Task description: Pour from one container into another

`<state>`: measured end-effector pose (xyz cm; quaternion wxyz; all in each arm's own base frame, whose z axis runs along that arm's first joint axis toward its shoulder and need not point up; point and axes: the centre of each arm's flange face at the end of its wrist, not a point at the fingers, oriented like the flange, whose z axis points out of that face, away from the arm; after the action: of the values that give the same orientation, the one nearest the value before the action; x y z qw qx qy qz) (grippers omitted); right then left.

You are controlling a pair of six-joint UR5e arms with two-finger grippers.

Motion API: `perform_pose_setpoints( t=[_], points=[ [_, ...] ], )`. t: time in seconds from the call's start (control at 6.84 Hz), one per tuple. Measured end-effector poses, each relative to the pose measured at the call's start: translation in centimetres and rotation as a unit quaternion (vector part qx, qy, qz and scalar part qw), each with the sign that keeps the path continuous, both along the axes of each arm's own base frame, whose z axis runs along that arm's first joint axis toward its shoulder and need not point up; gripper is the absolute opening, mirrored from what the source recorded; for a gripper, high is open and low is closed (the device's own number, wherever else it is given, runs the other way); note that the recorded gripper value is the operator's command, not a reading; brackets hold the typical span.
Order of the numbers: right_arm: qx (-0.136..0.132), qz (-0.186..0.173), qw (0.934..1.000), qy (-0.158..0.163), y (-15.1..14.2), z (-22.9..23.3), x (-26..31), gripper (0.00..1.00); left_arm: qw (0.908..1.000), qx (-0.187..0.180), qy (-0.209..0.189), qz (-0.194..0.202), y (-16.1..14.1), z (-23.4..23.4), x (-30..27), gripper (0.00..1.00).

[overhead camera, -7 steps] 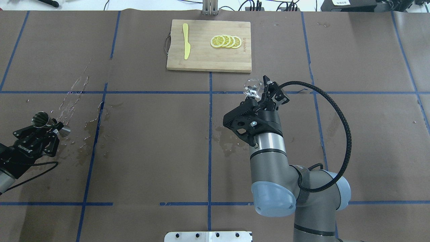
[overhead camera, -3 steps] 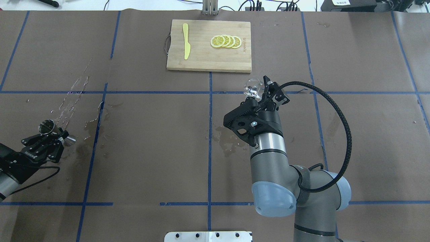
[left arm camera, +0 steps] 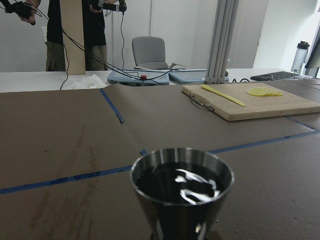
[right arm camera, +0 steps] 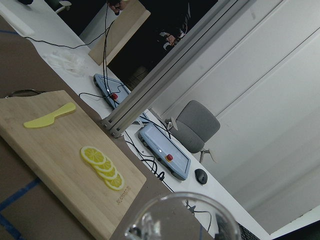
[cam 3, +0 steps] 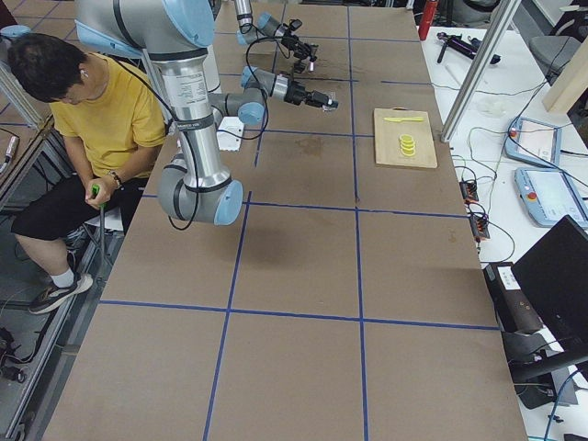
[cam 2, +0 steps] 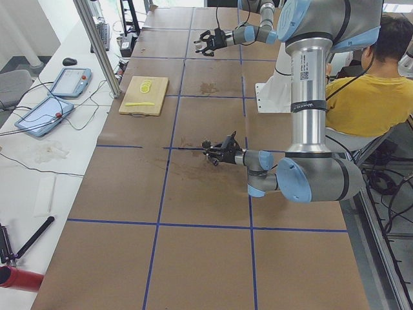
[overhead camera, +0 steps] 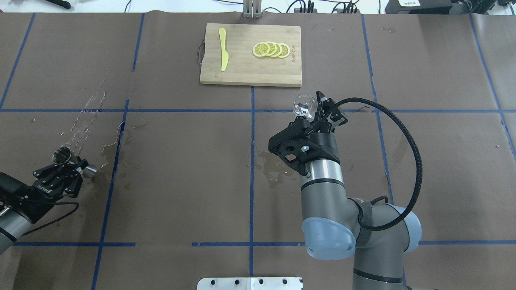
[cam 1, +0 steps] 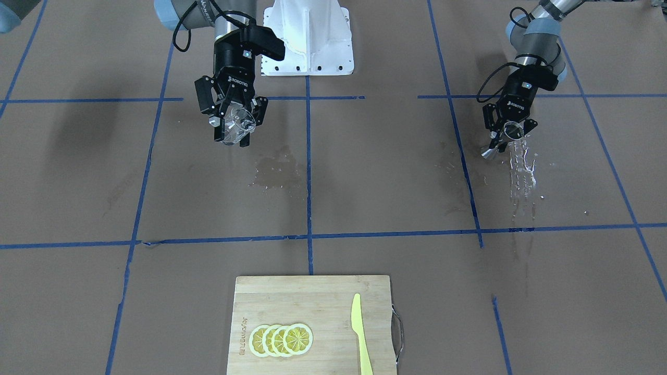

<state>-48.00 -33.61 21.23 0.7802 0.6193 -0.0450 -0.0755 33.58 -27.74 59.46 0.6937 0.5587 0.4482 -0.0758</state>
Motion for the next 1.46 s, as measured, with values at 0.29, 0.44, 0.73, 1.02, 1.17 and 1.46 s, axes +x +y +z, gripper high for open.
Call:
perform_pose_setpoints(
  t=[0.29,0.44,0.73,1.02,1.17,1.46],
  points=[
    [0.000,0.000,1.0000,0.000,0.0,0.0,0.0,0.00,1.0000,0.001,0.000,-0.008,0.1,-0.1,0.2,0.00],
    [0.000,0.000,1.0000,0.001,0.0,0.1,0.0,0.00,1.0000,0.002,-0.001,-0.009,0.2,-0.2,0.2,0.00],
    [0.000,0.000,1.0000,0.001,0.0,0.1,0.0,0.00,1.0000,0.004,-0.004,-0.002,0.5,-0.4,0.8,0.00],
    [0.000,0.000,1.0000,0.002,0.0,0.2,0.0,0.00,0.9999,0.005,-0.015,0.004,0.8,-0.6,1.4,0.00],
    [0.000,0.001,1.0000,0.002,0.0,0.2,0.0,0.00,0.9998,0.006,-0.016,0.005,0.8,-0.8,1.7,0.00],
    [0.000,0.002,1.0000,0.002,0.0,0.2,0.1,0.00,0.9999,0.008,-0.008,0.010,1.0,-1.6,3.0,0.00]
  ],
)
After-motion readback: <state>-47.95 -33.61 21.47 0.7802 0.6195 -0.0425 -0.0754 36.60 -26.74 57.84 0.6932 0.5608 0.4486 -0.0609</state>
